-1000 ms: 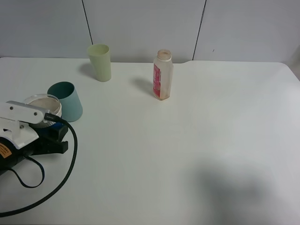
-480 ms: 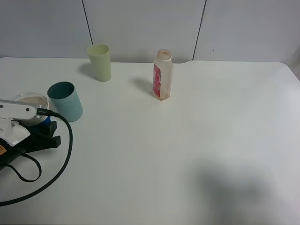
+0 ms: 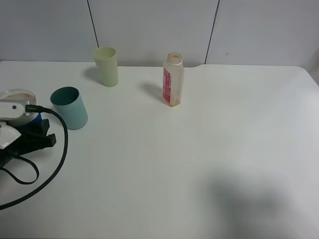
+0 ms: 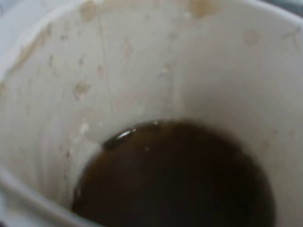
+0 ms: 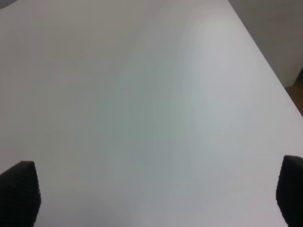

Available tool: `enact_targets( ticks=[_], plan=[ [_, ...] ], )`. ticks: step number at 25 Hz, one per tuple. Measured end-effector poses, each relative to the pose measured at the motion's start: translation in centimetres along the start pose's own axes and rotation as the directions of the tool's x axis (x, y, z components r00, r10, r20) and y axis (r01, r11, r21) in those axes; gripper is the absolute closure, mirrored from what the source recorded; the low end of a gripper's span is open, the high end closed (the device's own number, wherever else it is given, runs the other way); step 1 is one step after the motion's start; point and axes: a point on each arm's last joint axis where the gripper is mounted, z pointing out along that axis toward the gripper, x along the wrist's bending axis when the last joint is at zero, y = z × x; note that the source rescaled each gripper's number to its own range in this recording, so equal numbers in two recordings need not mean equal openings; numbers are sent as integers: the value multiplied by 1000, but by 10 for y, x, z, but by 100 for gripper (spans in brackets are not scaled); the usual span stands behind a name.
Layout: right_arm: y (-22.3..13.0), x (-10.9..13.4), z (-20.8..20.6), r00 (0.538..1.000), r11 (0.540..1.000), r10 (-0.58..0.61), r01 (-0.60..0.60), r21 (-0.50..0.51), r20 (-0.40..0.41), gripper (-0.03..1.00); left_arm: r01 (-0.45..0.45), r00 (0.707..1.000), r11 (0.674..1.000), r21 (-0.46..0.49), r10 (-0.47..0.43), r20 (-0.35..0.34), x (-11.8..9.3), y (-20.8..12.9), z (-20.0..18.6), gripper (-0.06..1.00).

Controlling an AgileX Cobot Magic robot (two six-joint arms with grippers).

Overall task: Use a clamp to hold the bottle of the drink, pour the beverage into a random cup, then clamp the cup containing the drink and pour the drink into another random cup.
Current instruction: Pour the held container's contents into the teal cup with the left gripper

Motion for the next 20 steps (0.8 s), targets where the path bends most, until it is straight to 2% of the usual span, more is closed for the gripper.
enact_targets(
  ticks=[5,10,20],
  plan=[
    [0,0,0,1000,1000,0,0,0,0,-3,9,999,999,-51,-12,-41,12,10,0,93],
    [0,0,0,1000,1000,0,0,0,0,-3,17,998,995,-96,-22,-53,31,18,5,93],
    [0,0,0,1000,1000,0,0,0,0,-3,67,998,975,-214,-67,6,69,43,28,93]
  ],
)
